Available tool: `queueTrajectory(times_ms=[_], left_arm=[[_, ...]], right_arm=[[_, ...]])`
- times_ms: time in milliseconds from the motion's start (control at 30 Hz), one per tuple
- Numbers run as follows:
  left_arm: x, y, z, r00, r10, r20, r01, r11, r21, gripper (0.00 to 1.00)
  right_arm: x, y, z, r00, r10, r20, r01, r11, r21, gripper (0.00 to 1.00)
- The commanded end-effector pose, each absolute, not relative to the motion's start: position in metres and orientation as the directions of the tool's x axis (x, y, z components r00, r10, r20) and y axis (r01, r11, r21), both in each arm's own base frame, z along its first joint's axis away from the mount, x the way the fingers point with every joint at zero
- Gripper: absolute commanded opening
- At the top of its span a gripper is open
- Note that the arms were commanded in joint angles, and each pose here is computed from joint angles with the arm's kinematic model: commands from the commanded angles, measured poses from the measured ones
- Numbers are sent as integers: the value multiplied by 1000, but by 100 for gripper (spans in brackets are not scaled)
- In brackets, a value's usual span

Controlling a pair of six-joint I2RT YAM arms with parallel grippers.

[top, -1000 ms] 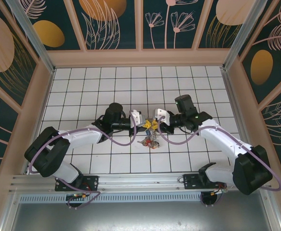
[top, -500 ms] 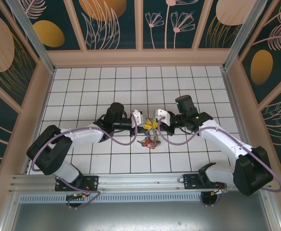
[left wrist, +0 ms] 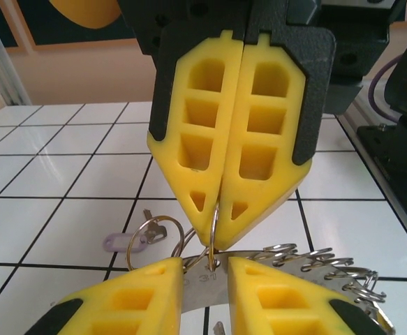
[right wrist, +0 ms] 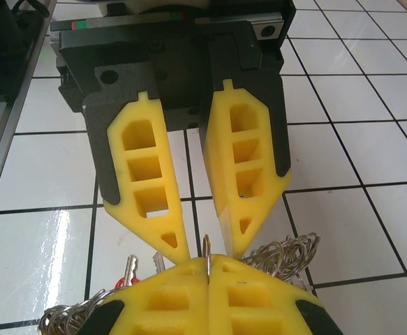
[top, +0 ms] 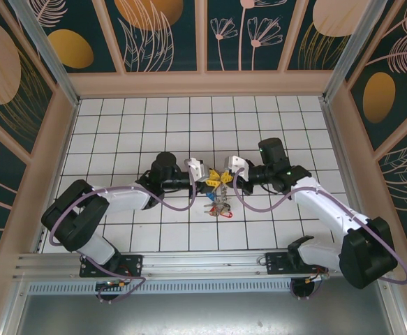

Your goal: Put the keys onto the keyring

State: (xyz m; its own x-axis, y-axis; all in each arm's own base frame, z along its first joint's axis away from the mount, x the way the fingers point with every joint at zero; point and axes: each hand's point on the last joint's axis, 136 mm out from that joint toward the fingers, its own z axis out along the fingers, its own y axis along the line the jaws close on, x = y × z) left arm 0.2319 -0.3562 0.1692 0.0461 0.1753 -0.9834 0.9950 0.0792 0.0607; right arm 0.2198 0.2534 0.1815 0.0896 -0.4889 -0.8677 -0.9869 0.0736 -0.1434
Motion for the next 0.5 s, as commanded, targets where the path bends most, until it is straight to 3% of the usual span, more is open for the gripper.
queueTrajectory(times_ms=[0,167,267,467], left_arm=[[222,-361,199,106,69,-992,993,38,109,23],[220,-366,199,110,62,-992,994,15,111,12],[216,-371,200,102,39,-994,995,-11,102,0],[221,-367,202,82,11,-997,995,59,83,0]], right_arm=[[213,263,200,159,-420,-893,-981,32,-190,0],[211,268,206,164,-378,-911,-982,29,-189,0],[209,272,205,163,-368,-915,-983,23,-184,0],[214,266,195,143,-424,-894,-982,48,-180,0]])
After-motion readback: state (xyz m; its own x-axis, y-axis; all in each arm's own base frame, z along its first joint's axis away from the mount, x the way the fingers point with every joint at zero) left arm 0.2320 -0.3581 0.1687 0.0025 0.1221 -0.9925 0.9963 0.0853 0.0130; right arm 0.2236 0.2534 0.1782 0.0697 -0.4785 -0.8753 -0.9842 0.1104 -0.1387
